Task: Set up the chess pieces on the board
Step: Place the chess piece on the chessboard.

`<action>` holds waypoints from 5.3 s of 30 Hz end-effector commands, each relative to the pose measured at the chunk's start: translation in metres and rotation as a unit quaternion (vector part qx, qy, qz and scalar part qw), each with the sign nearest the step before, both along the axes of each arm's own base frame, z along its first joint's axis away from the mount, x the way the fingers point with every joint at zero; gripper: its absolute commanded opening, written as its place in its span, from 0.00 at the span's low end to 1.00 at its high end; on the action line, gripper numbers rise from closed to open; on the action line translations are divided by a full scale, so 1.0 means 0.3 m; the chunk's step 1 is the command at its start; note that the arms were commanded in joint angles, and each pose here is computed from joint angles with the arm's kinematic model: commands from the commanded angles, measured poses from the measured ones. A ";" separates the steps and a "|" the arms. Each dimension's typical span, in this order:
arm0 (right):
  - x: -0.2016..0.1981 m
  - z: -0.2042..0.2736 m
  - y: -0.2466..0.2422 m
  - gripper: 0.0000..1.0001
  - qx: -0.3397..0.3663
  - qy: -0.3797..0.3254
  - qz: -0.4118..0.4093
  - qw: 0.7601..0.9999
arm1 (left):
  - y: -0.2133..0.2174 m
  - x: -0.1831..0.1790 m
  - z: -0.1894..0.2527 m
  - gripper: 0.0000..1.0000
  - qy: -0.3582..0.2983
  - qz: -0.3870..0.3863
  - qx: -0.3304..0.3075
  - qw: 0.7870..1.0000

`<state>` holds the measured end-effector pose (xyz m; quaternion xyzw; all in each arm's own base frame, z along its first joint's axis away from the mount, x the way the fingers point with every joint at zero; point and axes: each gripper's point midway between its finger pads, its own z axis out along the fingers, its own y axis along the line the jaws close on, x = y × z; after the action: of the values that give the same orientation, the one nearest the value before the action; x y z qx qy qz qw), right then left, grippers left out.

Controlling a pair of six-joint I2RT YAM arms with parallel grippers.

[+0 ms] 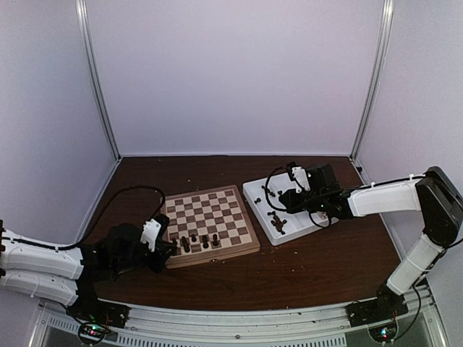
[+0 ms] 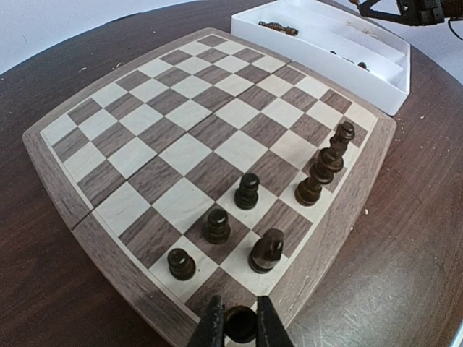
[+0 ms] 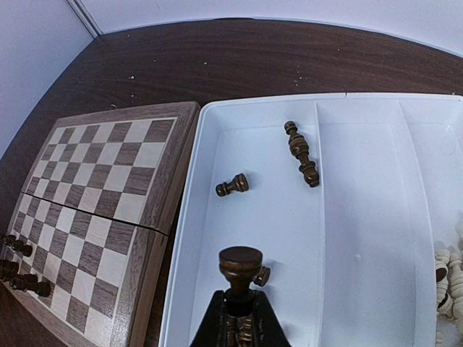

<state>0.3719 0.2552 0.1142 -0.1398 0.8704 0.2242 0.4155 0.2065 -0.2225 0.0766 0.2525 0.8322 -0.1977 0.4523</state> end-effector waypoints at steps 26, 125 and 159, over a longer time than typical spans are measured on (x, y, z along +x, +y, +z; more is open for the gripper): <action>0.017 0.007 0.002 0.00 0.007 -0.002 -0.001 1.000 | -0.013 0.054 -0.026 0.12 -0.034 0.019 0.017 0.999; -0.202 0.196 0.282 0.05 0.200 0.336 0.168 0.905 | -0.431 0.216 0.511 0.54 -0.153 -0.244 -0.051 0.956; -0.316 0.425 0.394 0.07 0.256 0.369 0.225 0.865 | -0.630 0.282 0.490 0.48 -0.449 -0.378 0.131 0.799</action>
<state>0.2819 0.3679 0.2123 -0.1243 0.8420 0.5248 0.0141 0.2912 -0.4032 0.2024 0.6693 0.4562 -0.1324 0.5714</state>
